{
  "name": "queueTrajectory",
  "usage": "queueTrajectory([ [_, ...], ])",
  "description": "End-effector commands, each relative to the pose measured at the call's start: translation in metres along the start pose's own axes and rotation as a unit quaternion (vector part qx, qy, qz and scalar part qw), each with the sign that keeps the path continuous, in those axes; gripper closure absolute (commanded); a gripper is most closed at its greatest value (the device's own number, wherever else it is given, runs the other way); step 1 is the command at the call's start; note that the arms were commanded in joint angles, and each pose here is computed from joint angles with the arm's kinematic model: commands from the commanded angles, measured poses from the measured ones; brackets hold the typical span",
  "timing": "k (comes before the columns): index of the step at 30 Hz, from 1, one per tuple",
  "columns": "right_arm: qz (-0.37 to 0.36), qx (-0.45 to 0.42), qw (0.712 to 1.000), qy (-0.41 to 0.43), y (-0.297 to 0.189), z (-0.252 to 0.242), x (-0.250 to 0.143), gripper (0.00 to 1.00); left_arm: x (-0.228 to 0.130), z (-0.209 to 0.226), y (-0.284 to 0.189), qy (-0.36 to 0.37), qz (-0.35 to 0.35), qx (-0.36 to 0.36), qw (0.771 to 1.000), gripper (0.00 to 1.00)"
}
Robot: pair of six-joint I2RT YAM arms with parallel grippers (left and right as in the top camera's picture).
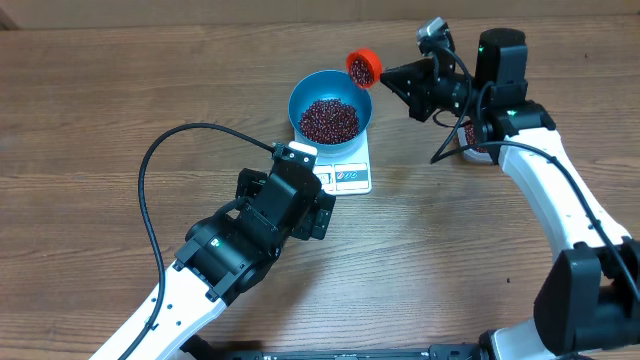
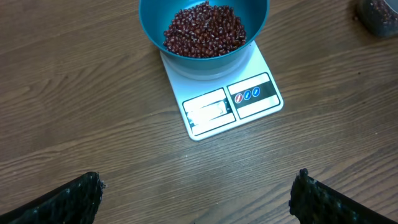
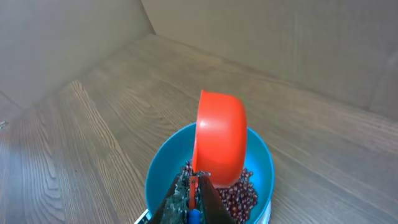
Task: Scoop item into bowl and weigh 150g on scale
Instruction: 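Tilt the red cup to pour beans into the teal bowl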
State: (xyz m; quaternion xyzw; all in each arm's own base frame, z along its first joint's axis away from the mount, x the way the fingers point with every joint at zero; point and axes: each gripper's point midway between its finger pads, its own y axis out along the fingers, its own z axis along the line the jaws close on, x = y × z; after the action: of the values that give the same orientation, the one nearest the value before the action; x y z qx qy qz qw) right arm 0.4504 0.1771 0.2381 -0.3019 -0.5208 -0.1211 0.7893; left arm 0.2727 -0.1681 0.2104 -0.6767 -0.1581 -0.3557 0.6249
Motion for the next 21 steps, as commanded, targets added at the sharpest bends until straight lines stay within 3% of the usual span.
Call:
queueTrajectory([
  [1,0.004,-0.001,1.0,-0.001,0.0048,-0.0023,-0.0047,0.96,-0.0012,0.0036,0.0024,0.002,0.003,0.006,1.0,0.01],
  [21,0.003,-0.001,1.0,0.024,0.0048,-0.0022,-0.004,0.96,-0.0012,0.0036,0.0024,0.001,0.003,0.006,1.0,0.01],
])
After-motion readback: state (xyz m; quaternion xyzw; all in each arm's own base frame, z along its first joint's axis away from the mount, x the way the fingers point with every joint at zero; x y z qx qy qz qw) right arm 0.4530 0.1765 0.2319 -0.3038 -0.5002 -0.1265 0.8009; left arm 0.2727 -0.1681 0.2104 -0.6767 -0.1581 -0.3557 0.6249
